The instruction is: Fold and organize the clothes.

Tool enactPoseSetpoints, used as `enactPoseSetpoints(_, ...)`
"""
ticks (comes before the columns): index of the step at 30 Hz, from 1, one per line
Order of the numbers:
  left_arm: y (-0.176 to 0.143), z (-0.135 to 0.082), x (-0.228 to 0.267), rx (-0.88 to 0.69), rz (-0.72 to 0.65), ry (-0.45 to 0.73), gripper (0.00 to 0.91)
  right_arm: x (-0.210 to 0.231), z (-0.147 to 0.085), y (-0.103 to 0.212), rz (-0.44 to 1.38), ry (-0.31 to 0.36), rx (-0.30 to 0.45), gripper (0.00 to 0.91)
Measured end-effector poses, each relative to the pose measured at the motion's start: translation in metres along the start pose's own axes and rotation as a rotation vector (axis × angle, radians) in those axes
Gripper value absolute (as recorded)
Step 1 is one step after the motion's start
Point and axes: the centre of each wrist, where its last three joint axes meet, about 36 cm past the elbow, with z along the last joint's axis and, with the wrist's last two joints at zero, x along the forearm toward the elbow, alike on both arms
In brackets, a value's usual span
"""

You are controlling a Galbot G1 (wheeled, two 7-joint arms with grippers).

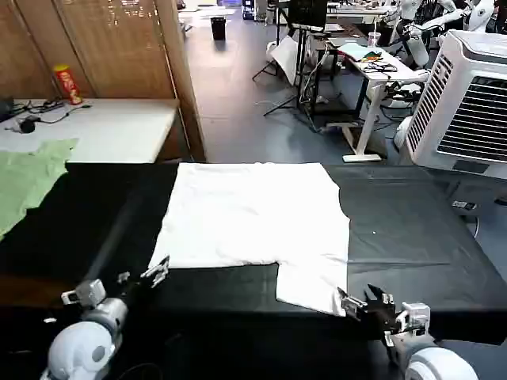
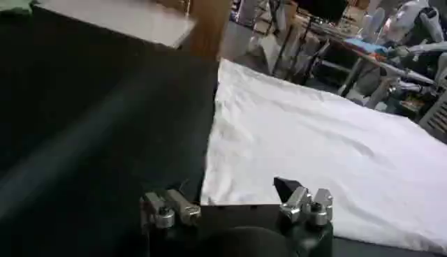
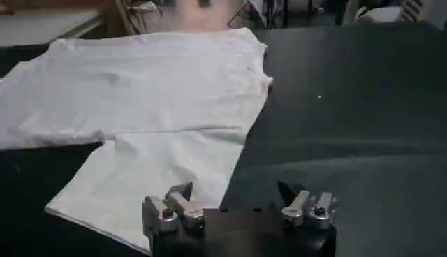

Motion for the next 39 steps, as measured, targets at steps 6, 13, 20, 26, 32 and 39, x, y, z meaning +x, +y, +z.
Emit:
enactPoseSetpoints(6,0.001,0.006,-0.005,-0.023,-0.003,0.024,0.878,-0.007,0.008,0.006,0.016,0.011,0.014,0.780)
enactPoseSetpoints(13,0.005,0.011,-0.010,-0.044,-0.019,0.037,0.127,-0.016,0.016,0.011,0.028,0.024,0.010,0.371)
enactPoseSetpoints(20,0.008,0.017,-0.013,-0.060,-0.031,0.040,0.000,-0.019,0.024,0.020,0.019,0.038,-0.004,0.059)
enactPoseSetpoints(26,0.006,0.021,-0.011,-0.070,-0.022,0.047,0.000,-0.014,0.026,0.024,0.026,0.030,-0.002,0.020)
enactPoseSetpoints(32,0.000,0.019,-0.002,-0.086,-0.025,0.038,0.000,0.010,0.019,0.025,0.067,0.029,0.031,0.010)
enactPoseSetpoints(39,-0.004,0.012,0.031,-0.081,-0.050,0.025,0.000,0.045,0.014,0.037,0.087,0.024,0.030,0.000)
